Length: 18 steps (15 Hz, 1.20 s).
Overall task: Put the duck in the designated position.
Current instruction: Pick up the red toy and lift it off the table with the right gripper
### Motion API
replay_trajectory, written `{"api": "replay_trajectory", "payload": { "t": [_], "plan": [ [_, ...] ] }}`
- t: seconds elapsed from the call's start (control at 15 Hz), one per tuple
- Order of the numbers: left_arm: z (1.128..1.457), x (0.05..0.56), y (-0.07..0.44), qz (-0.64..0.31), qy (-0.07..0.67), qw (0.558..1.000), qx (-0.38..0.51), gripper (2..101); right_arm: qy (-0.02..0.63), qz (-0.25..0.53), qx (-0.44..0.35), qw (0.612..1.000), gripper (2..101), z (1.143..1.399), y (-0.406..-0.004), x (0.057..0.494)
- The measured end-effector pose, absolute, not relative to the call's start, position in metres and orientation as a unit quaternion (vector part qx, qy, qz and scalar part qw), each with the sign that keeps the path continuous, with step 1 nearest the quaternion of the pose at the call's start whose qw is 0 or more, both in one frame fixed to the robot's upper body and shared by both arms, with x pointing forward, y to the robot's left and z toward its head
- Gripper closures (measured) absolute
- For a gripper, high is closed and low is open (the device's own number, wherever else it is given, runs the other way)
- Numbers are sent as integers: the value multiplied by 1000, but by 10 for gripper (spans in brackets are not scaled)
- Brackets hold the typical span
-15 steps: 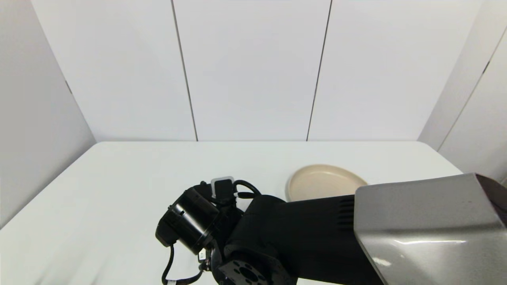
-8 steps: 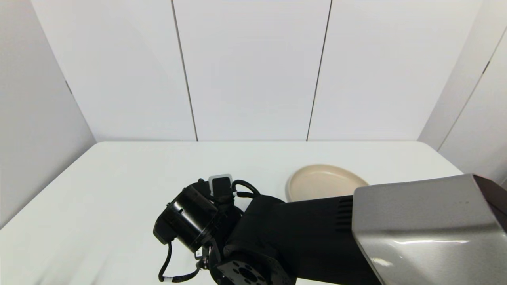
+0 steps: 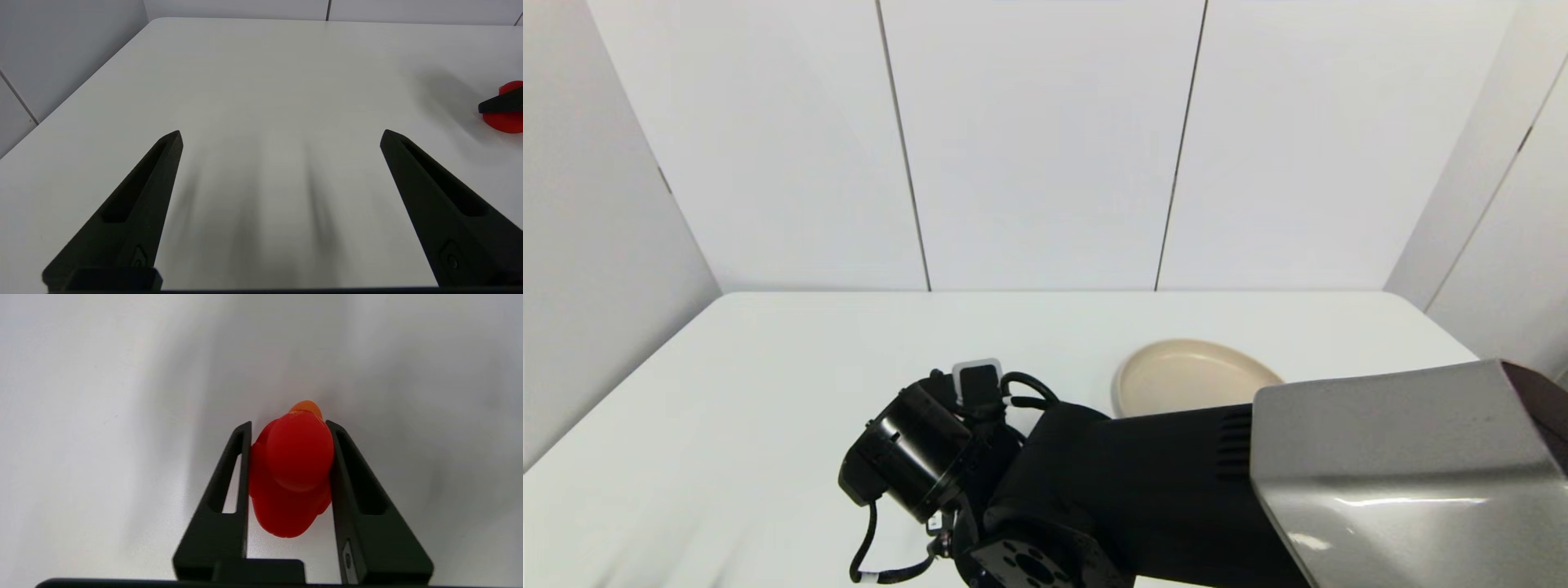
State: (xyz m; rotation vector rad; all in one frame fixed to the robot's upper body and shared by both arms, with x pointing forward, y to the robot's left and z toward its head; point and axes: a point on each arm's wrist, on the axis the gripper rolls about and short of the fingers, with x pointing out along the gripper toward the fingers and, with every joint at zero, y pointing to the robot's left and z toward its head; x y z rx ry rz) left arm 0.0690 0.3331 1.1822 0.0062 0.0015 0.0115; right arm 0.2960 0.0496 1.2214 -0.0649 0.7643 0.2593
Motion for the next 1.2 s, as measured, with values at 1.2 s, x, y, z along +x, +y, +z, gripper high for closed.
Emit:
{"api": "replay_trajectory", "payload": {
  "t": [1.2],
  "plan": [
    [1182,69,333,6,1,1000,3,54,352,124,-23,928,832,1255,27,307]
  ]
}}
